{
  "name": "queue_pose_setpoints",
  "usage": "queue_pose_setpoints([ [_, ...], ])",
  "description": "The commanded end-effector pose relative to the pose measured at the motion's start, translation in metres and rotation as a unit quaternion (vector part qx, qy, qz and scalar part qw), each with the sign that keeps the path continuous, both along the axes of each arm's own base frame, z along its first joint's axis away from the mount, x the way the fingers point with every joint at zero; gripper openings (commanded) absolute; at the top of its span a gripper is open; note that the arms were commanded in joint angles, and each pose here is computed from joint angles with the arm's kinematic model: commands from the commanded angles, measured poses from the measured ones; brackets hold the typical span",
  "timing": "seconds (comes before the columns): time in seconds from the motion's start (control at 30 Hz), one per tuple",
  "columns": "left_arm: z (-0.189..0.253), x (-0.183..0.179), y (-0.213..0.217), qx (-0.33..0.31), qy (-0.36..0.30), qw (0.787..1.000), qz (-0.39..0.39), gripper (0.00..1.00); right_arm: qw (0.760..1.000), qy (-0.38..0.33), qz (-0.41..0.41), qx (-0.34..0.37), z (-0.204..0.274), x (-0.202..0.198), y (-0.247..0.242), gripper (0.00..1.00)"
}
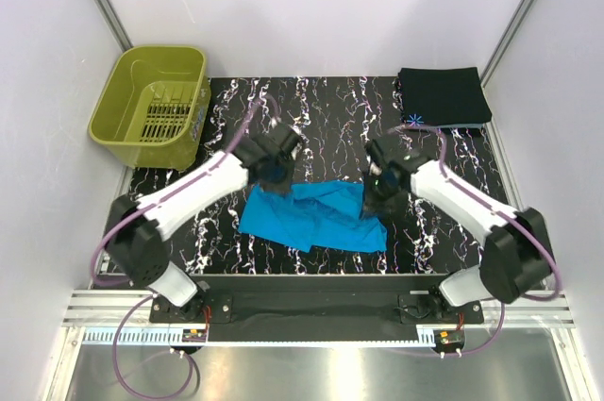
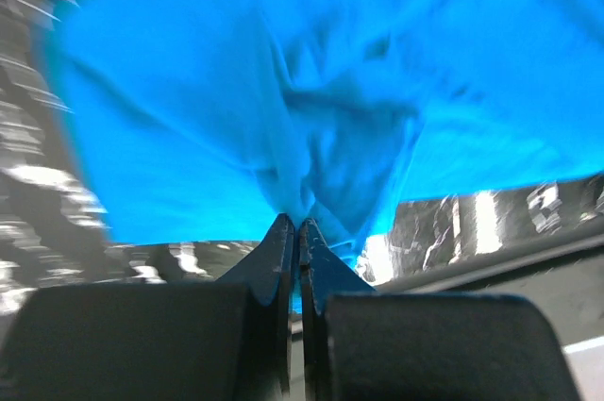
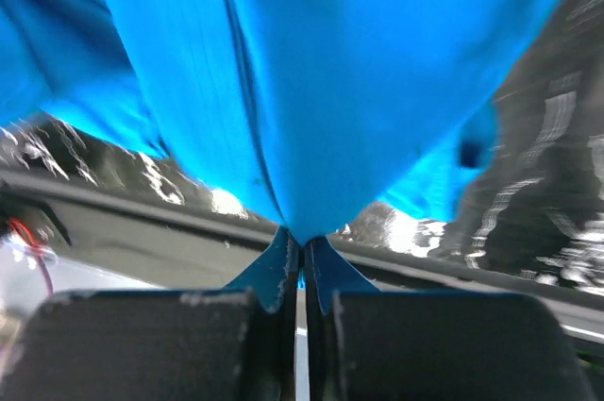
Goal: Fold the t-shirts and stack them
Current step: Flatten the tshirt out
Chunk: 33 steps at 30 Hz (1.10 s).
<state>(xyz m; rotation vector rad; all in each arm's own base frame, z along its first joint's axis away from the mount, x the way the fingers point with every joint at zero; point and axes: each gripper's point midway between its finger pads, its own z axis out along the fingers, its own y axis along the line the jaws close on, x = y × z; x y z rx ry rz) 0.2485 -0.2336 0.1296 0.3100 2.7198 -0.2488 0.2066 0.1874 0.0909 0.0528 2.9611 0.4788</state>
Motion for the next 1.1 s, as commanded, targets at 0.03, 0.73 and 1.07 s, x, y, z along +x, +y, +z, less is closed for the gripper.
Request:
queue_pose_setpoints([
  [0.03,0.107,0.038,0.049,0.022,-0.155,0.986,0.063,0.0,0.986,-0.12,-0.042,-0.111,0.077,0.034,-0.056,0.0],
  [0.73,0.347,-0.034,0.175,-0.184,-0.496,0.824,0.204,0.0,0.762,-0.613,-0.208,0.018,0.432,-0.023,-0.165,0.0],
  [1.07,0.284,0.016,0.166,-0.066,-0.433,0.868,0.233,0.0,0.805,-0.55,-0.208,-0.083,0.385,0.056,-0.151,0.0],
])
